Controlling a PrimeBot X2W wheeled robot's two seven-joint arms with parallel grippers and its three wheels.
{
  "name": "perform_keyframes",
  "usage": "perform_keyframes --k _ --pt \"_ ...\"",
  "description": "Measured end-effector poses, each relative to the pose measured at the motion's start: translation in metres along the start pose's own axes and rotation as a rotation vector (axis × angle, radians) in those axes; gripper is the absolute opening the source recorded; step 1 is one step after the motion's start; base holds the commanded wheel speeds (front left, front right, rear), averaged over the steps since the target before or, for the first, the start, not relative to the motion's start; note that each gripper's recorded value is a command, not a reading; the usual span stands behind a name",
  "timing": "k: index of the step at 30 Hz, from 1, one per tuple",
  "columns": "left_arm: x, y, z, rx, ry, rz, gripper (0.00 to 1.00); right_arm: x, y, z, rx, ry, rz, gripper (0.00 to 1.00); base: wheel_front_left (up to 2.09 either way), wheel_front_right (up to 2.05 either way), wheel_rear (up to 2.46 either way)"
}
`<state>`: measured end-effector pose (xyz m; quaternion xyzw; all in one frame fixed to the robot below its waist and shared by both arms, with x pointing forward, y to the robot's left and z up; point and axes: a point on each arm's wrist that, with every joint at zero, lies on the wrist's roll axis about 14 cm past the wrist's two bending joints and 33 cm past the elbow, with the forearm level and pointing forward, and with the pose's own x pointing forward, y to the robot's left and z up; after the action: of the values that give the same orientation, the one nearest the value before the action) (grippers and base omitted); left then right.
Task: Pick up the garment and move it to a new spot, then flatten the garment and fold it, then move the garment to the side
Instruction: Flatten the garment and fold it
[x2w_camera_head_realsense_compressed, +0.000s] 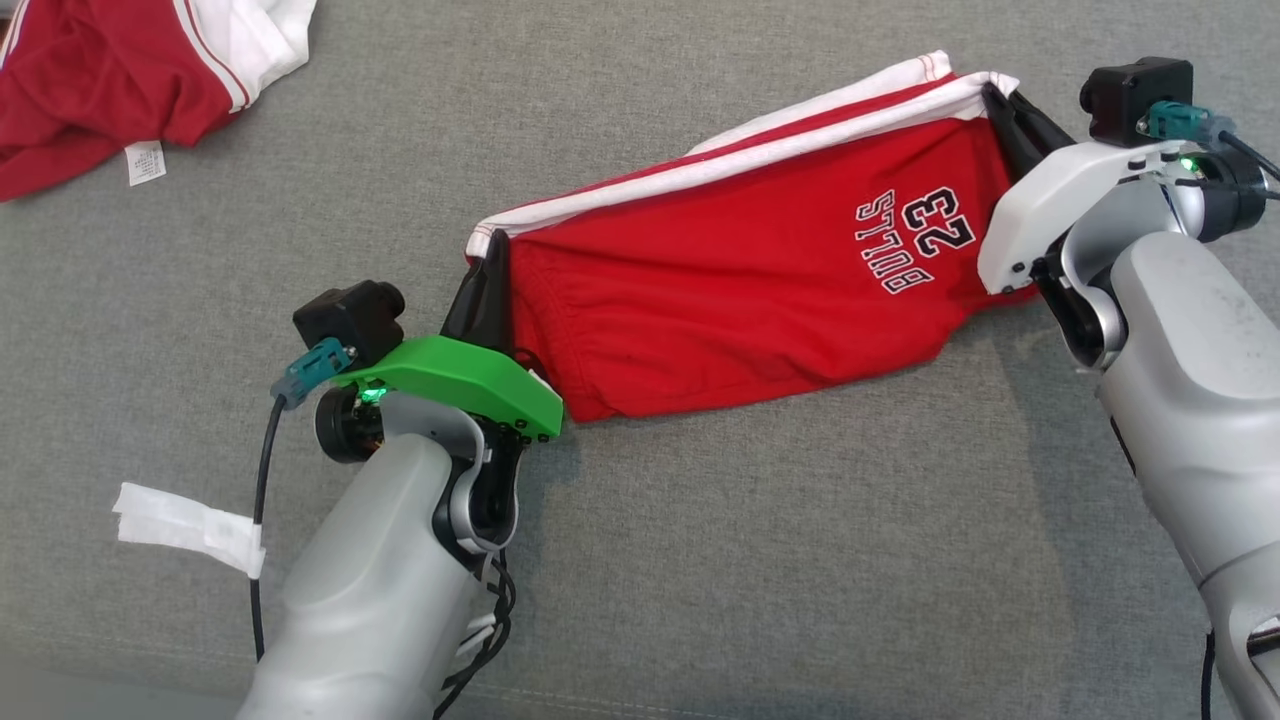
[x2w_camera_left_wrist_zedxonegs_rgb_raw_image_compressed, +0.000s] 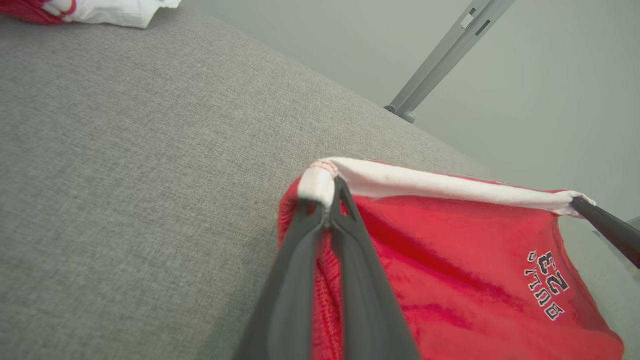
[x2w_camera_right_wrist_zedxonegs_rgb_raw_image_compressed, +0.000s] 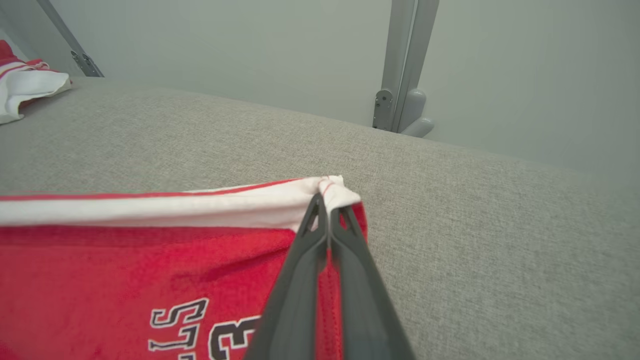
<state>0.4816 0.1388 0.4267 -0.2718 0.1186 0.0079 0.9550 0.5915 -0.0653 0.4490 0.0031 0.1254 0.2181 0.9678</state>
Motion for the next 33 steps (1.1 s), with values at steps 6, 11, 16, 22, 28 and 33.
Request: perform_keyframes --k 6,11,16,22,28,33 --pt "0.004 0.000 -0.004 -0.003 0.022 0.003 0.00 0.016 0.002 -0.005 0.001 0.035 0.000 0.00 0.00 0.00 0.00" --pt "0.006 0.000 -0.004 0.025 0.029 0.005 0.00 0.027 0.005 -0.002 -0.015 0.037 0.003 0.31 0.00 0.00 0.00" --pt "0.004 0.001 -0.001 0.074 0.020 0.009 1.00 0.032 0.007 0.001 -0.018 0.020 -0.001 1.00 0.00 0.00 0.00" --pt "-0.004 -0.003 0.007 0.140 -0.016 -0.011 1.00 0.031 0.014 0.010 -0.028 -0.017 0.011 1.00 0.00 0.00 0.00" --pt "-0.016 -0.003 0.013 0.187 -0.058 -0.019 1.00 0.021 0.015 0.011 -0.057 -0.017 0.021 1.00 0.00 0.00 0.00" --pt "-0.033 -0.006 0.038 0.269 -0.153 -0.041 1.00 0.002 0.001 0.003 -0.082 0.019 0.001 1.00 0.00 0.00 0.00"
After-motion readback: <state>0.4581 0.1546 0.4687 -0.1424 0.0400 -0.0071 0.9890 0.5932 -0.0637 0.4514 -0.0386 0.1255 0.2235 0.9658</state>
